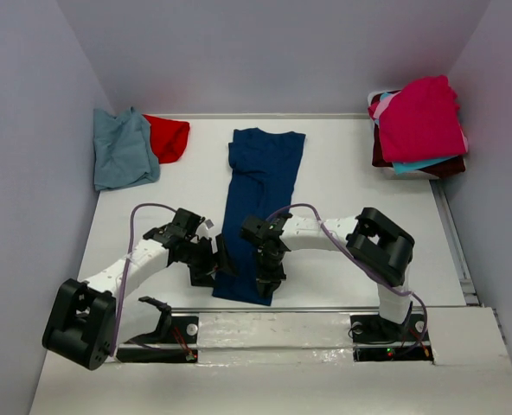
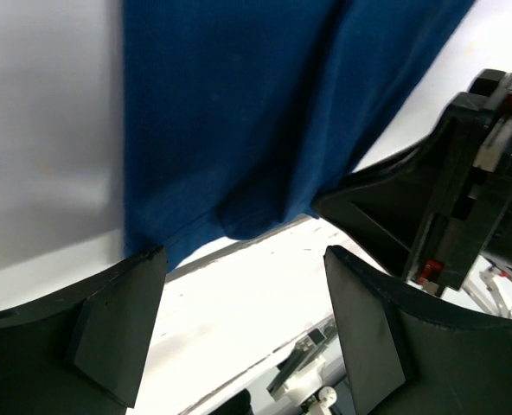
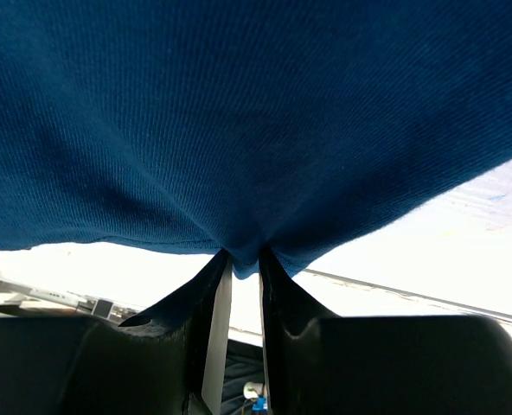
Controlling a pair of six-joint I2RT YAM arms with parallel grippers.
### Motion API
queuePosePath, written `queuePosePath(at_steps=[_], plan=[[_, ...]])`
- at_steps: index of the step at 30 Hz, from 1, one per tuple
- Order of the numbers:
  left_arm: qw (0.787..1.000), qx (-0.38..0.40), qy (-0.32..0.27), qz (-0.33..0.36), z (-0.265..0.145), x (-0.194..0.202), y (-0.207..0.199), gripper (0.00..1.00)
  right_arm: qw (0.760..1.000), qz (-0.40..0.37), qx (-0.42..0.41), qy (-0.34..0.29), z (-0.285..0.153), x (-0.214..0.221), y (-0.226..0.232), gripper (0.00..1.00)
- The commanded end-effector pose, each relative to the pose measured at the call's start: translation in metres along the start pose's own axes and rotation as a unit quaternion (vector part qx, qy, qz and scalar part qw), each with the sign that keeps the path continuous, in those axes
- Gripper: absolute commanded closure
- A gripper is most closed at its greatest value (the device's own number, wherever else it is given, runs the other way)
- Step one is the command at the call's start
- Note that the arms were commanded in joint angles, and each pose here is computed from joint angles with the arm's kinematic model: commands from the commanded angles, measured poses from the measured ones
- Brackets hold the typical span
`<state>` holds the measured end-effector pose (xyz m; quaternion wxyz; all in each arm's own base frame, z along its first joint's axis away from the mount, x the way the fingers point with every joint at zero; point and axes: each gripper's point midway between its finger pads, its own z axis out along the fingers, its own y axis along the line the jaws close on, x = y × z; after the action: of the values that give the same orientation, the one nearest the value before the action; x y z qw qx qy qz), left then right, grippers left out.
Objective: Fold and stack the t-shirts
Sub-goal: Fold the tshirt
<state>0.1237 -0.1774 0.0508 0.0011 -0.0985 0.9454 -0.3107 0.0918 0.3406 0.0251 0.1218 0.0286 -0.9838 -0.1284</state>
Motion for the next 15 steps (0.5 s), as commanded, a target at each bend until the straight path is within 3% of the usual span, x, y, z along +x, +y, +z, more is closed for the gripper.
queuePosePath(at_steps=[1, 11, 15], plan=[[0.999, -0.036, -0.014, 0.031, -0.007, -0.011, 0.006, 0.17, 1.0, -0.009, -0.013, -0.016, -0.01, 0.004, 0.008, 0.76], [0.996, -0.083, 0.011, 0.02, -0.003, -0.001, 0.029, 0.21, 1.0, -0.015, -0.017, -0.02, -0.014, 0.002, 0.013, 0.76], [0.994, -0.097, 0.041, 0.014, 0.0, 0.007, 0.037, 0.28, 0.999, -0.017, -0.019, -0.022, -0.017, 0.002, 0.015, 0.76]])
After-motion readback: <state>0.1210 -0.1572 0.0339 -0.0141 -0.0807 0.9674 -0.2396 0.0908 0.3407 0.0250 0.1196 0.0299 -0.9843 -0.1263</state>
